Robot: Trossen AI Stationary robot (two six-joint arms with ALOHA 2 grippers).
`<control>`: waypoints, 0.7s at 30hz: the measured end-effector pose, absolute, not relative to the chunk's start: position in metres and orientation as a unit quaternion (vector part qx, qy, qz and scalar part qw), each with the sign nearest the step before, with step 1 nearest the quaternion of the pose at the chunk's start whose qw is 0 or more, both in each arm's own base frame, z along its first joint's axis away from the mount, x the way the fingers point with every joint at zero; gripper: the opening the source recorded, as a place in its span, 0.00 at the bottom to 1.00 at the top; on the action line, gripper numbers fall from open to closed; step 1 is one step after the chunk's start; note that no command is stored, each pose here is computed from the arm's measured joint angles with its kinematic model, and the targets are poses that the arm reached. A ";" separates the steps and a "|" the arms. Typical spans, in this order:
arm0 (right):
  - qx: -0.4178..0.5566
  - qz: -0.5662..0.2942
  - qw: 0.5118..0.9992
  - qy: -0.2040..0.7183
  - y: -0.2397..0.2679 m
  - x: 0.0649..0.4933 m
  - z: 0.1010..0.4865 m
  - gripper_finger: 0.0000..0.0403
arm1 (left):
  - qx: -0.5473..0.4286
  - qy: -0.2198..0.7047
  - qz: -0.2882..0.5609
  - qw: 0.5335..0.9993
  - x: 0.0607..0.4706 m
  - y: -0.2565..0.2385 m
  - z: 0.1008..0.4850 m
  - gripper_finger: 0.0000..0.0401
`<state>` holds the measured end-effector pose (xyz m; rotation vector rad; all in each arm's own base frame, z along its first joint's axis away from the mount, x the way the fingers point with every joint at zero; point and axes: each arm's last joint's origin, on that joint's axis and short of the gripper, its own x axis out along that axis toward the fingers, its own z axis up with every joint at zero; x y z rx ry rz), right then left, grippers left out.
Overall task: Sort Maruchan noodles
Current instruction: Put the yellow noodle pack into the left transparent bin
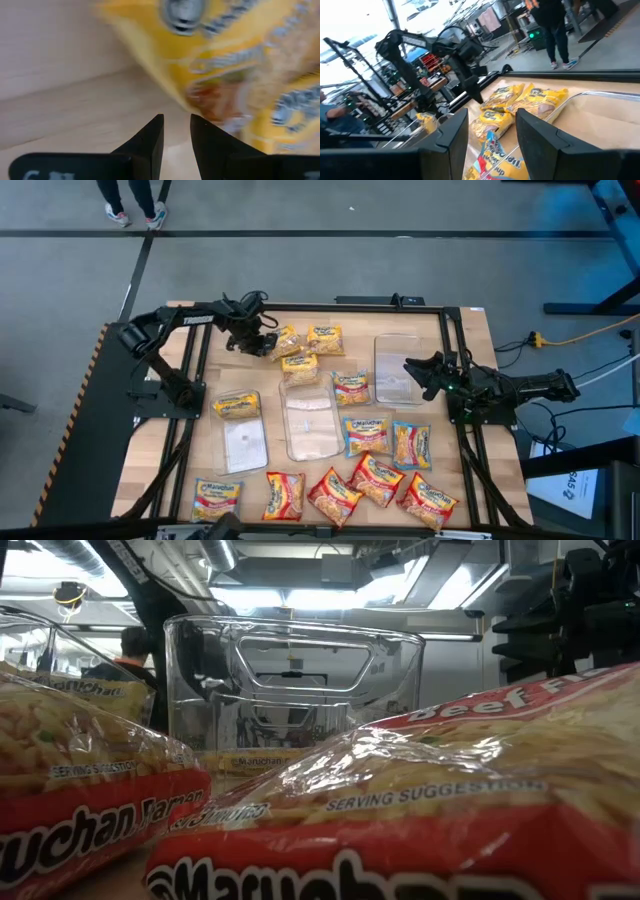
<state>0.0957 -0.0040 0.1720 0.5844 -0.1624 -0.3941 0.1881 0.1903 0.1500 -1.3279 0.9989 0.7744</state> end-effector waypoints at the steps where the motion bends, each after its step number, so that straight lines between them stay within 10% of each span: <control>1: 0.286 -0.190 0.936 -0.079 -0.004 0.096 0.172 0.40 | -0.582 0.427 0.322 0.613 0.190 0.191 0.149 0.22; 21: 0.286 -0.169 0.940 -0.071 -0.003 0.096 0.172 0.40 | -0.608 0.412 0.284 0.617 0.190 0.194 0.150 0.22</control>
